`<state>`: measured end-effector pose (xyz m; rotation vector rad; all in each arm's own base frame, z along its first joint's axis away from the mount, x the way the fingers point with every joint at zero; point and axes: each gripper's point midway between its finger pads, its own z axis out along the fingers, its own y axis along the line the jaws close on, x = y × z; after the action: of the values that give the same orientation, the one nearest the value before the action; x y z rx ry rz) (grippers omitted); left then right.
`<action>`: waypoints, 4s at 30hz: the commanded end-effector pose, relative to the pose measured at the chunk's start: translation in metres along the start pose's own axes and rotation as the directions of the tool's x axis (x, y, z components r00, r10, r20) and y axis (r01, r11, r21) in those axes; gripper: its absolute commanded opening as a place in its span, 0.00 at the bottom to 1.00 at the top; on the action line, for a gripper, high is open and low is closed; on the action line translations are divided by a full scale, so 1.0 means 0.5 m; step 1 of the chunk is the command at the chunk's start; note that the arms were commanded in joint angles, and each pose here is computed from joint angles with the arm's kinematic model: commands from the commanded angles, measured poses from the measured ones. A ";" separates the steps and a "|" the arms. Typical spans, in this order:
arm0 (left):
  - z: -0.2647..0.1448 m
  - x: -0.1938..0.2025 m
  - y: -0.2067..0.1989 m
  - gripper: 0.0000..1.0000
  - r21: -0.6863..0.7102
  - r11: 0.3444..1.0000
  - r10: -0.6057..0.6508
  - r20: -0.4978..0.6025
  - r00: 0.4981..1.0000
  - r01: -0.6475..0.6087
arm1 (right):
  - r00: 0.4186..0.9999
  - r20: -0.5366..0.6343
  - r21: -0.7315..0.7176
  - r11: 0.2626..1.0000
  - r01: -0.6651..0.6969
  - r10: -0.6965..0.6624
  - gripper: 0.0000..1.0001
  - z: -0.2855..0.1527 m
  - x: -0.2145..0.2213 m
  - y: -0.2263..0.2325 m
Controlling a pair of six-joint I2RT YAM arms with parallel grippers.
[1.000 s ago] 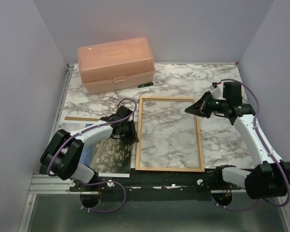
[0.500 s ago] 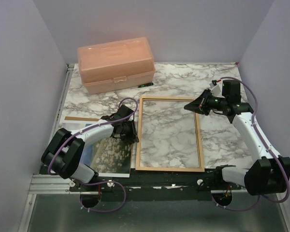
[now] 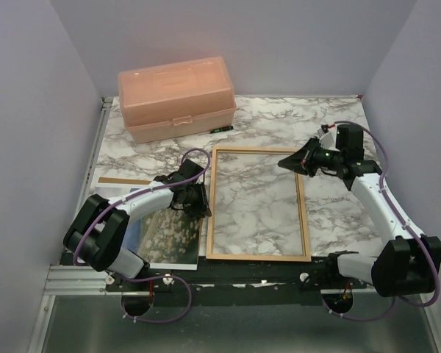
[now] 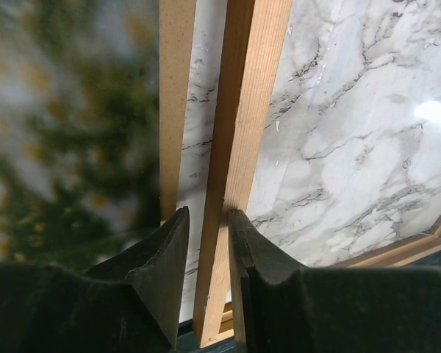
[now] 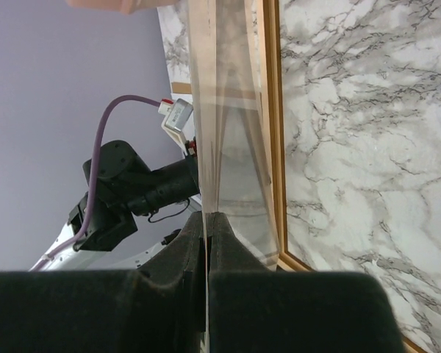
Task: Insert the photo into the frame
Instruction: Place the photo frame item in the photo frame.
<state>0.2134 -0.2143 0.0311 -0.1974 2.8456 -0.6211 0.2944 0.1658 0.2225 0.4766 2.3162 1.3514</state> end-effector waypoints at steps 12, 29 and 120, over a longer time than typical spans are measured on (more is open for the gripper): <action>0.021 0.036 0.093 0.27 -0.191 0.981 0.022 -0.050 0.999 -0.031 | 0.998 -0.020 -0.030 0.998 -0.056 0.056 0.01 0.011 0.029 -0.032; 0.021 0.037 0.098 0.25 -0.202 0.979 0.025 -0.053 0.998 -0.035 | 1.000 -0.011 0.060 0.998 -0.027 0.027 0.01 0.018 0.031 -0.081; 0.041 0.045 0.122 0.18 -0.261 0.963 0.045 -0.094 0.995 -0.068 | 0.995 -0.068 -0.047 0.996 -0.076 0.073 0.01 0.025 0.023 -0.027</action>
<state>0.2142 -0.2178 0.0300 -0.1473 2.8848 -0.5935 0.2908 0.1680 0.1948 0.5430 2.3586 1.3976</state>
